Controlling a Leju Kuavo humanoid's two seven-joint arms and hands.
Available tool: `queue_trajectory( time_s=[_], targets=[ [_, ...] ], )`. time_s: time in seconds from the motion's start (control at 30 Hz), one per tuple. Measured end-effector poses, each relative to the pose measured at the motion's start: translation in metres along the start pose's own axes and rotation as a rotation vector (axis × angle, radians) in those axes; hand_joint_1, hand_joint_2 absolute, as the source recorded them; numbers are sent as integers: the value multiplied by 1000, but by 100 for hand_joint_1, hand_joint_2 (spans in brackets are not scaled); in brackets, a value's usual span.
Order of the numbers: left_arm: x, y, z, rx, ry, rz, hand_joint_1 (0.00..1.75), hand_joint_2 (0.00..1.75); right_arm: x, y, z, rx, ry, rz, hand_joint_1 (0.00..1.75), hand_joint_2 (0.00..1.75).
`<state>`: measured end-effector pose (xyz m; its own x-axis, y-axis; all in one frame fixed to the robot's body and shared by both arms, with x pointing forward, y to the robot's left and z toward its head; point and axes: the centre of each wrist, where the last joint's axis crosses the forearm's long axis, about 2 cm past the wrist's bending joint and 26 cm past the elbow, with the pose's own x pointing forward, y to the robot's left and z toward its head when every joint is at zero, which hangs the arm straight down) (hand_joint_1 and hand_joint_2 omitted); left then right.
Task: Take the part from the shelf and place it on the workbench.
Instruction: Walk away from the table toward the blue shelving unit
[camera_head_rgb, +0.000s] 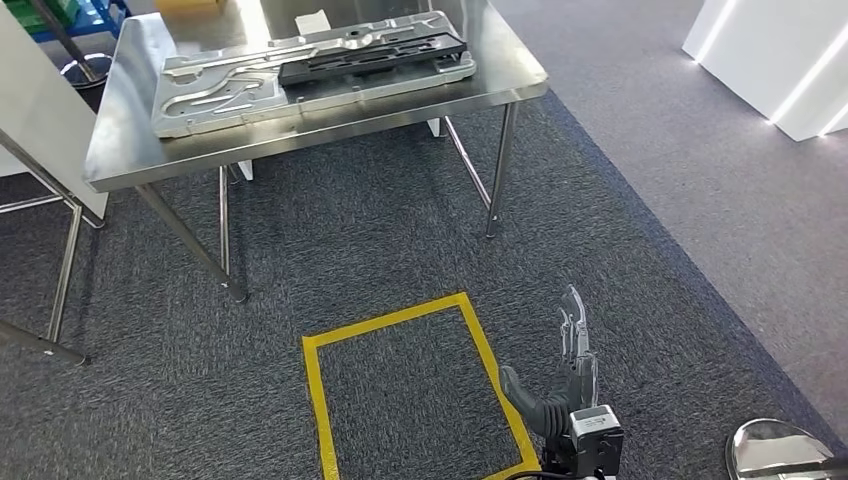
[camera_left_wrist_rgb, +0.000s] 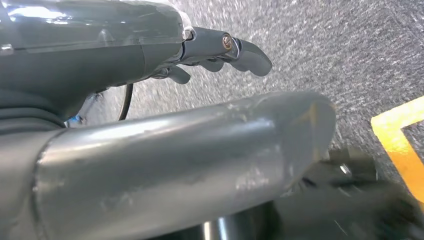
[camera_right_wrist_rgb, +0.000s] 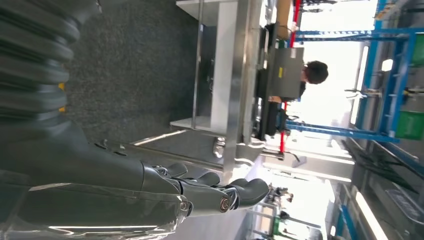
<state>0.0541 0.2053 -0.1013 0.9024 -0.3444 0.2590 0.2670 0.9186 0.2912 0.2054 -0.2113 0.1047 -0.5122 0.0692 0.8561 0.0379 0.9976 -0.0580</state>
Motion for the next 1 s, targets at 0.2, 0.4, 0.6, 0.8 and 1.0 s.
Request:
queue_trajectory(
  time_s=[0.2,0.4,0.6,0.8,1.0],
  targets=[
    [0,0,0,9,41,-4,0,0,3,4,-3,22,-18,-10,0,0],
    [3,2,-1,18,59,-8,0,0,6,7,-6,37,-33,-17,0,0],
    [2,1,0,20,91,-14,0,0,6,4,-10,45,-38,-10,0,0],
    [4,2,-1,26,112,-18,0,0,6,2,-10,52,-39,-5,0,0],
    [7,3,-2,30,110,-17,0,0,8,2,-10,54,-47,-5,0,0]
  ],
)
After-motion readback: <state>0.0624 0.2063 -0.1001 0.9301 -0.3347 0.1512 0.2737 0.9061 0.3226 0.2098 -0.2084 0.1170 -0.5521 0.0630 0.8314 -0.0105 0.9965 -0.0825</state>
